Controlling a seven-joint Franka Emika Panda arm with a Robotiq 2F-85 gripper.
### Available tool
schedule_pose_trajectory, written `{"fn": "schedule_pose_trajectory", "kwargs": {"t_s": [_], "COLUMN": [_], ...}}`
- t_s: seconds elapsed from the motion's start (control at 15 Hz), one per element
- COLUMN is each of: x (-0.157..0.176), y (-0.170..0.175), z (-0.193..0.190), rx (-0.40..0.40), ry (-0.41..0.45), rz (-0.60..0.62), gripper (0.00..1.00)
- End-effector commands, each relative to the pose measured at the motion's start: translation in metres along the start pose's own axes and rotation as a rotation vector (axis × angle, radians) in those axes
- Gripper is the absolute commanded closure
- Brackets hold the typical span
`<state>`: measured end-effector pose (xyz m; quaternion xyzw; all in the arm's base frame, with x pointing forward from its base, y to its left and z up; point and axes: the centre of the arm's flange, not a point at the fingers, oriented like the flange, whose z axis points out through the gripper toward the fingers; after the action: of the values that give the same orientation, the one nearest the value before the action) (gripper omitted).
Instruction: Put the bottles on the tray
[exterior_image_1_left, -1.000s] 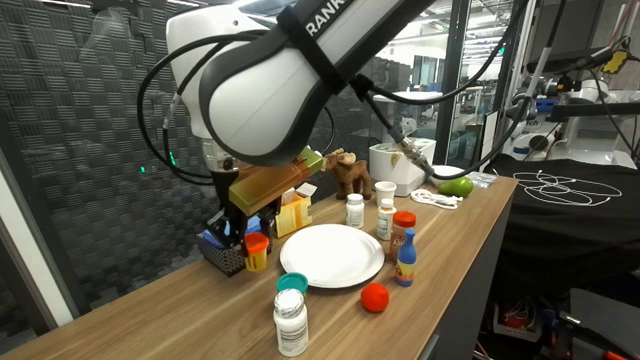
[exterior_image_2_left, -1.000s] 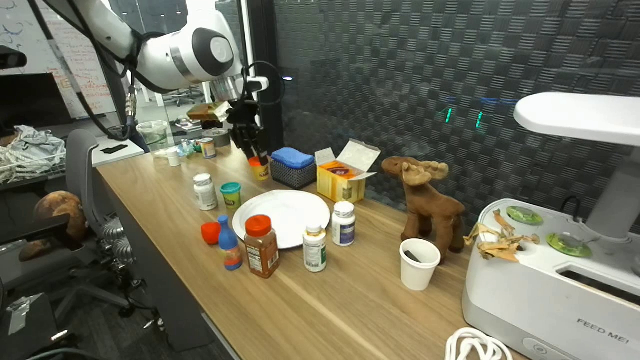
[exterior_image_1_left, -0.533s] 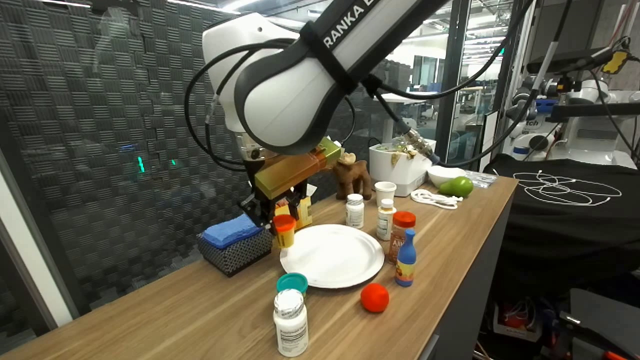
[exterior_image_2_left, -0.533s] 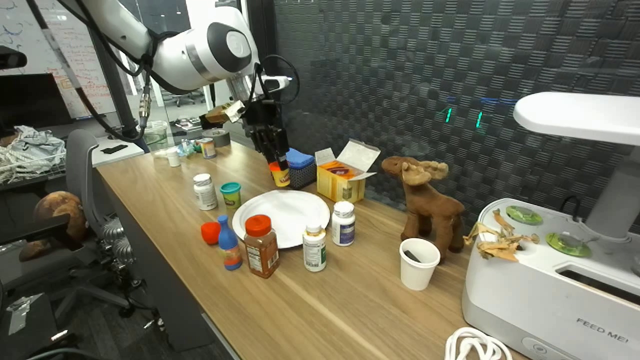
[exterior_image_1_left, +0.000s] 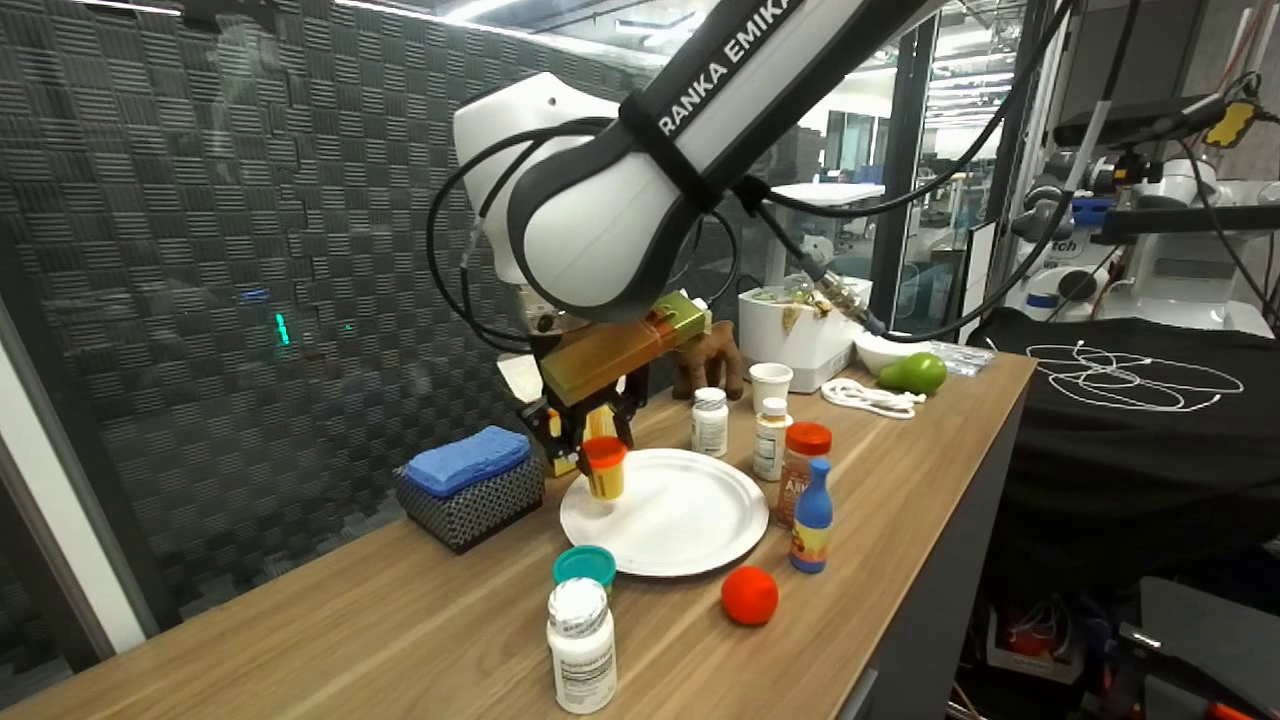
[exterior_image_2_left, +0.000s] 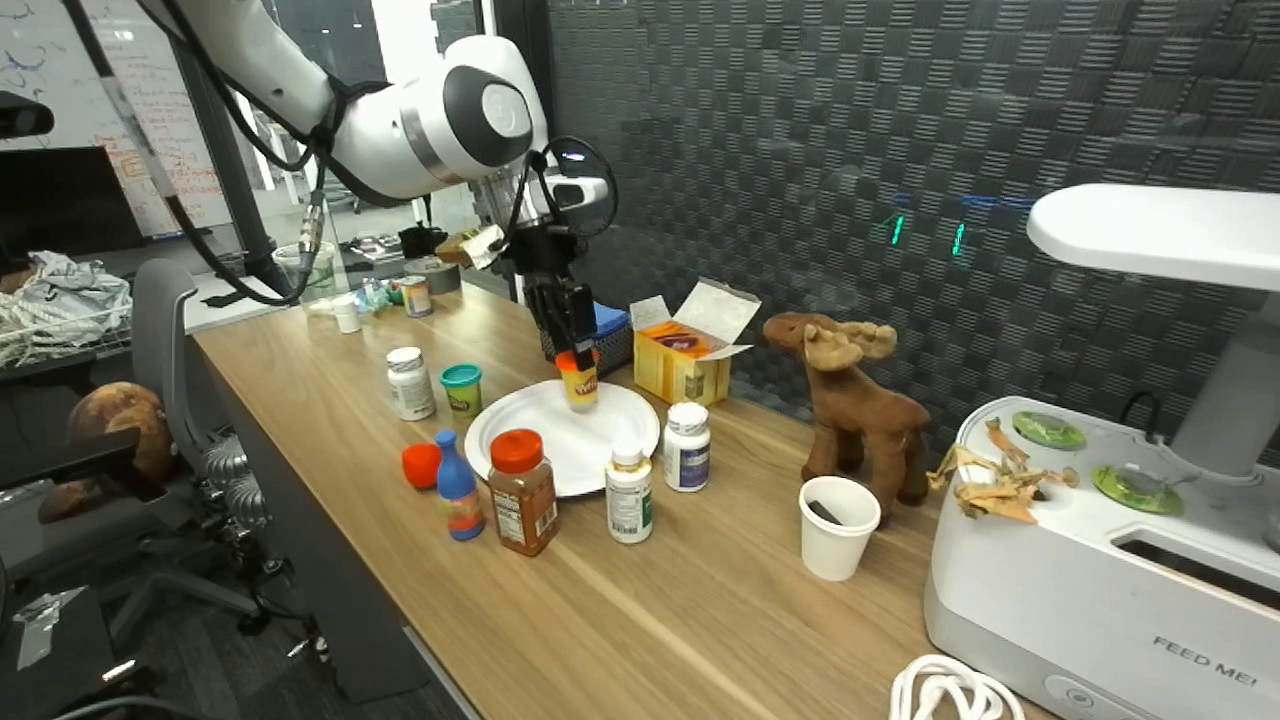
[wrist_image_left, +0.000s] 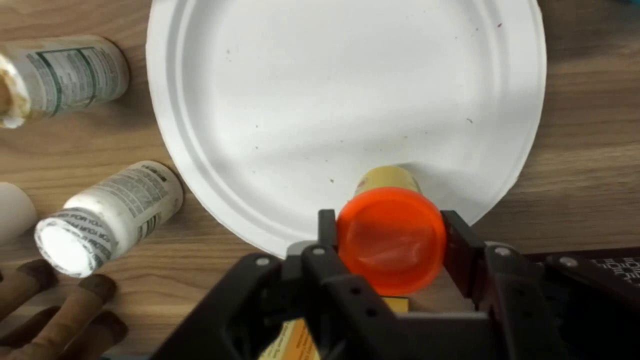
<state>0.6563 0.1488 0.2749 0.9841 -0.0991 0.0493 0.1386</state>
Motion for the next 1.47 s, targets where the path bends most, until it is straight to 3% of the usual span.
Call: {"fn": "schedule_pose_trajectory", "kwargs": {"t_s": [0.0,0.2,0.6,0.67,0.73,0.93,1.07,1.4], "x": [0.0,0.001,0.005,0.003,0.001,-0.022,-0.046,-0.101], "y": [0.017,0.023,0.03,0.029,0.026,0.011,-0.002,-0.032], "z": [0.008,0.018,0.022,0.021,0.019,-0.004,-0.026,-0.06], "rx": [0.069,0.119,0.132,0.123,0.121,0.09,0.06,0.133], "ry": [-0.038,-0.069,-0.051,-0.048,-0.046,-0.062,-0.065,-0.086], "rz": [0.07,0.125,0.17,0.163,0.157,0.092,0.113,0.293], "gripper": [0.72,0.72,0.72,0.22,0.2,0.01,0.0,0.0]}}
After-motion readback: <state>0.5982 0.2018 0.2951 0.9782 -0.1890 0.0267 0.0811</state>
